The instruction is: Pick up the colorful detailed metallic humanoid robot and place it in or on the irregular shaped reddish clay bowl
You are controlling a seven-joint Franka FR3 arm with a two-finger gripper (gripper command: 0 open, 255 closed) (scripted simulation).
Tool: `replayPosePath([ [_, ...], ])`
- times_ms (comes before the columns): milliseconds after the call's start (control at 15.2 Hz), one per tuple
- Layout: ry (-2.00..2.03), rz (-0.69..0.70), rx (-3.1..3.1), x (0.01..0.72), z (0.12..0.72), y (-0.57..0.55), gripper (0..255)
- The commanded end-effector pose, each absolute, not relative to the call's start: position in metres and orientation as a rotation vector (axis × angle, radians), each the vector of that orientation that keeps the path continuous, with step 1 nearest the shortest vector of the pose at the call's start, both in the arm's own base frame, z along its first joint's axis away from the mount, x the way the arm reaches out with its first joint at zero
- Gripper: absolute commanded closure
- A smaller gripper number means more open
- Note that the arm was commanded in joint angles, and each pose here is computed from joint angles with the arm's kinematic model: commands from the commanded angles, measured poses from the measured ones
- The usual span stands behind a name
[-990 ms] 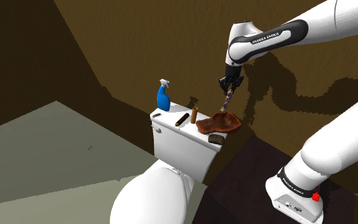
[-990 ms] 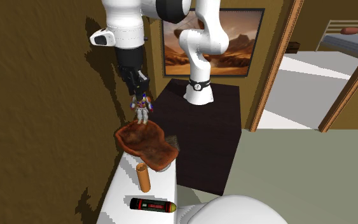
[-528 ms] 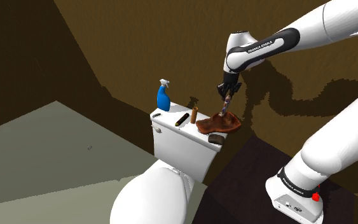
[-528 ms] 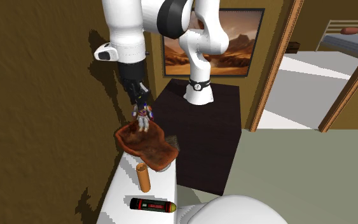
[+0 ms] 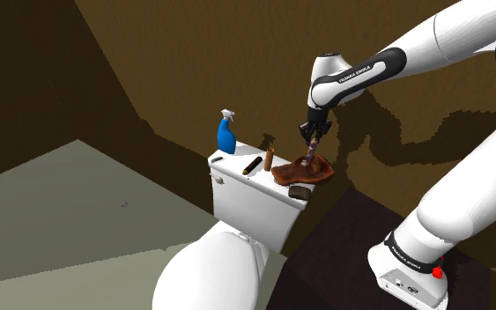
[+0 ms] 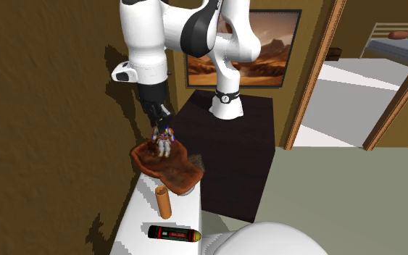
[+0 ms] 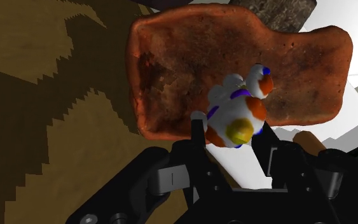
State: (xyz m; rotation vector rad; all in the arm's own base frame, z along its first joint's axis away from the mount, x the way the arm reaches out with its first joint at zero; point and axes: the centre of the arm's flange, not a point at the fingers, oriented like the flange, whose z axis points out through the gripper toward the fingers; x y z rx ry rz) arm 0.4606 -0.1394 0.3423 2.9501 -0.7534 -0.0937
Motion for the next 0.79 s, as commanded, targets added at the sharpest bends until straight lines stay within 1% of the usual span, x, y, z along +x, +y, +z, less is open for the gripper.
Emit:
replayPosePath([
  [0, -0.753, -0.093, 2.950, 0.460, 0.342, -0.139, 255],
  [264, -0.753, -0.093, 2.950, 0.460, 0.342, -0.139, 255],
  [330, -0.753, -0.093, 2.950, 0.460, 0.342, -0.139, 0],
  [660, -0.753, -0.093, 2.950, 0.460, 0.342, -0.139, 0],
  [726, -0.753, -0.093, 2.950, 0.462, 0.355, -0.138, 0],
])
